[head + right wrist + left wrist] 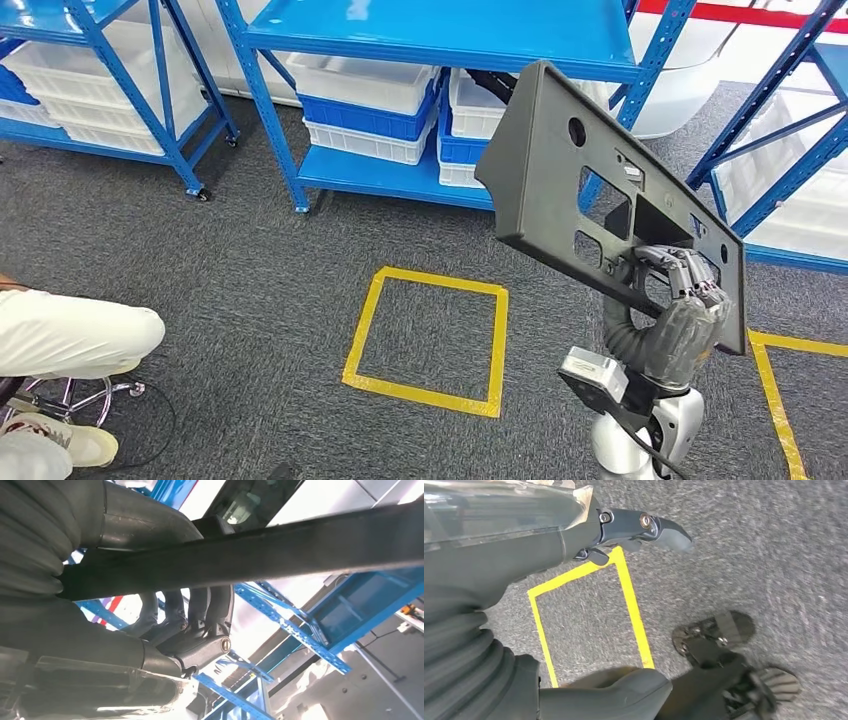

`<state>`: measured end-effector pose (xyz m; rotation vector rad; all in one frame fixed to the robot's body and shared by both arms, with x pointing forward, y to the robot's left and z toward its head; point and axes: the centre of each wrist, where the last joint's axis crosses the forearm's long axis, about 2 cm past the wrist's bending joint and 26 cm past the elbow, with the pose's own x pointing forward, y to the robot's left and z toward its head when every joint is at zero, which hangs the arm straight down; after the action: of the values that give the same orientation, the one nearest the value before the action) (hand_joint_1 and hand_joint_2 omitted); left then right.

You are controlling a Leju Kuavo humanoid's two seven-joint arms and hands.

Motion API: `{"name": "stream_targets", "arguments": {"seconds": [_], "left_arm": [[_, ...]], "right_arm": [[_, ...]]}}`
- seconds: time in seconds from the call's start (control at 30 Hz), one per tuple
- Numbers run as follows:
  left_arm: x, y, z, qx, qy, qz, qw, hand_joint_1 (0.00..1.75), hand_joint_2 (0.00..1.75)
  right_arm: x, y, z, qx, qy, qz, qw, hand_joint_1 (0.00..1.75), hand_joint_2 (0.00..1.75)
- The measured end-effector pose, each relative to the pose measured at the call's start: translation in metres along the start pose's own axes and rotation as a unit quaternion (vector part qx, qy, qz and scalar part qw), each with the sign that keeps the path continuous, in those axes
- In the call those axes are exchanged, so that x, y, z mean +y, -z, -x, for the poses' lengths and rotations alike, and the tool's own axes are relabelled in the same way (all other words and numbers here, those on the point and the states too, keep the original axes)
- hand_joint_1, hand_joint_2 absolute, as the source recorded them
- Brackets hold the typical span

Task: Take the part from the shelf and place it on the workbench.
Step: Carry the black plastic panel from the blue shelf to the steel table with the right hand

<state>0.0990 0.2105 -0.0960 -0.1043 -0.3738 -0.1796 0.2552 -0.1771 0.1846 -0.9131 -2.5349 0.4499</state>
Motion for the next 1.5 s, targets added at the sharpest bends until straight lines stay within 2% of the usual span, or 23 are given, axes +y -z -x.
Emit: {"name": "stream_targets", "arguments": {"seconds": [0.93,1.13,1.5], "left_arm": [[-0.003,0.0,0.0,0.0,-0.01,0.001,1.0,0.0,1.75],[-0.004,0.0,0.001,0.001,-0.009,0.003,1.0,0.0,1.75],[-0.004,0.0,0.001,0.004,-0.004,0.003,1.0,0.0,1.75]], "right_arm": [[0.004,0.012,-0.008,0.003,0.008,0.0,1.0,1.75,1.75],[0.002,0.012,-0.005,0.021,0.036,0.011,0.999,1.75,1.75],[0.001,0.01,-0.003,0.019,0.038,0.007,0.999,1.75,1.75]]}}
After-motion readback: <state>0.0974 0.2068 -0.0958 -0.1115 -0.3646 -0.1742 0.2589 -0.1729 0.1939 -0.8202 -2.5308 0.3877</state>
